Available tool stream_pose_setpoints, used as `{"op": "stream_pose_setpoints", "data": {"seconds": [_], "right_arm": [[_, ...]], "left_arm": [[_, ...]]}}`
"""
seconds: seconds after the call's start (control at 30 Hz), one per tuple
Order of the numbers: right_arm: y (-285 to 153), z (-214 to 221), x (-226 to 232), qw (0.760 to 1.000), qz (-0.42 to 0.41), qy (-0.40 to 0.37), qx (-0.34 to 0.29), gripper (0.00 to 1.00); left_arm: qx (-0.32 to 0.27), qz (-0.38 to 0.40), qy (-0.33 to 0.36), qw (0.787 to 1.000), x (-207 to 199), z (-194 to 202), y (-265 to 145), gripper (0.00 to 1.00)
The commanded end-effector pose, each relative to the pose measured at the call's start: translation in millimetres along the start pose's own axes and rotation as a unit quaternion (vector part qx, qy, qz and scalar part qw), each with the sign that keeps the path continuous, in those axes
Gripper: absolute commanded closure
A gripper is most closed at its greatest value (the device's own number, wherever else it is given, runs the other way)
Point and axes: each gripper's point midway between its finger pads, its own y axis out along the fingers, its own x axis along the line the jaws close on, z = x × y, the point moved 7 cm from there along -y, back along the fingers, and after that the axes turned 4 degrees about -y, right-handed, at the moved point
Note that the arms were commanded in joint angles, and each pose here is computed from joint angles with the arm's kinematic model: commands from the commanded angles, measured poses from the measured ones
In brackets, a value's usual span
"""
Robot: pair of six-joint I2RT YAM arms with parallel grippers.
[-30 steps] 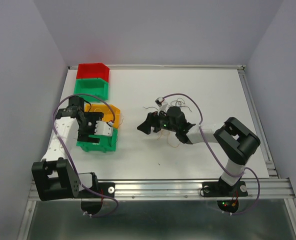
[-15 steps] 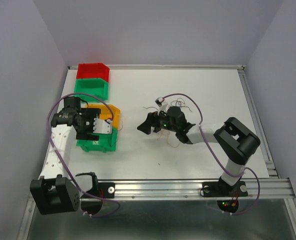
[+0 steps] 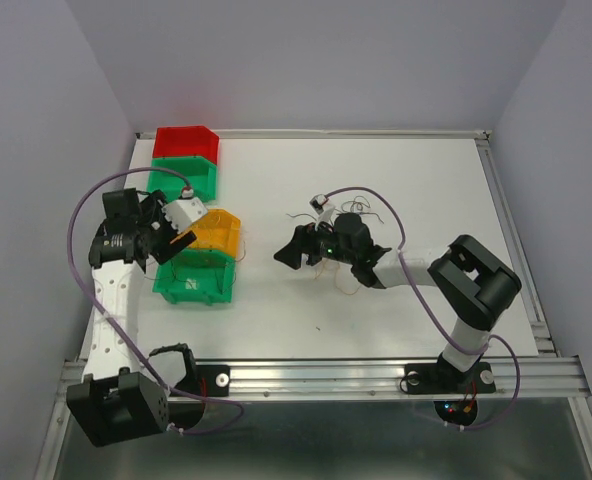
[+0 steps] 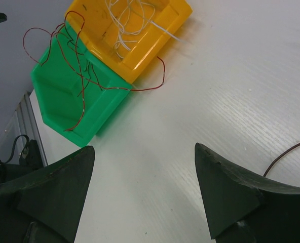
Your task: Untangle the cables
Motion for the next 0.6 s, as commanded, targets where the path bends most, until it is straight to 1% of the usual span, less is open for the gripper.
{"op": "stream_pose_setpoints", "data": {"seconds": [0.0, 0.03, 0.1, 0.13, 0.17, 0.2, 0.27, 0.3, 0.33, 0.37, 0.4, 0.47, 0.5, 0.53, 0.57], "right_arm": [[-1.4, -33.8, 23.5, 0.997, -0.037, -0.034, -0.056, 0.16], [-1.9, -33.8, 24.6, 0.997, -0.039, -0.034, -0.056, 0.16], [-3.4, -35.4, 25.1, 0.997, -0.038, -0.034, -0.059, 0.16], [-4.0, -35.7, 25.6, 0.997, -0.039, -0.033, -0.059, 0.16], [-4.3, -35.1, 26.1, 0.997, -0.039, -0.033, -0.058, 0.16], [-5.2, -36.3, 26.2, 0.997, -0.038, -0.033, -0.06, 0.16], [-6.3, -36.9, 28.4, 0.997, -0.042, -0.033, -0.061, 0.16], [-7.2, -38.5, 29.1, 0.997, -0.043, -0.032, -0.062, 0.16], [-7.7, -39.6, 30.0, 0.996, -0.045, -0.033, -0.064, 0.16], [-8.1, -39.1, 30.2, 0.996, -0.045, -0.032, -0.063, 0.16], [-9.2, -40.3, 31.4, 0.996, -0.047, -0.033, -0.064, 0.16], [-10.2, -41.4, 31.5, 0.996, -0.046, -0.034, -0.066, 0.16], [-10.3, -41.4, 31.4, 0.996, -0.044, -0.035, -0.068, 0.16], [-10.4, -40.7, 30.5, 0.996, -0.042, -0.037, -0.068, 0.16], [-10.9, -41.6, 30.7, 0.996, -0.041, -0.038, -0.07, 0.16]], "left_arm": [[-0.083, -0.075, -0.144, 0.983, 7.5, -13.2, -32.5, 0.14], [-0.088, -0.097, -0.178, 0.975, 7.7, -9.5, -28.7, 0.24], [-0.076, -0.143, -0.205, 0.965, 9.9, -2.4, -29.7, 0.44], [-0.078, -0.165, -0.23, 0.956, 11.6, 2.5, -25.4, 0.55], [-0.073, -0.178, -0.239, 0.952, 12.4, 6.8, -23.6, 0.57], [-0.062, -0.184, -0.248, 0.949, 10.6, 13.3, -20.6, 0.58], [-0.062, -0.19, -0.265, 0.943, 11.7, 22.6, -20.9, 0.58], [-0.058, -0.187, -0.276, 0.941, 8.1, 29.8, -17.9, 0.45], [-0.058, -0.194, -0.285, 0.937, 9.4, 35.0, -17.4, 0.35], [-0.05, -0.208, -0.307, 0.927, 10.6, 47.4, -19.4, 0.33], [-0.054, -0.202, -0.314, 0.926, 7.4, 54.5, -14.2, 0.35], [-0.049, -0.204, -0.345, 0.915, 7.0, 73.0, -15.1, 0.39], [-0.061, -0.176, -0.355, 0.916, 4.9, 75.8, -8.8, 0.44], [-0.058, -0.156, -0.364, 0.916, 0.9, 79.8, -6.2, 0.46], [-0.058, -0.143, -0.373, 0.915, 0.1, 82.5, -4.3, 0.46]]}}
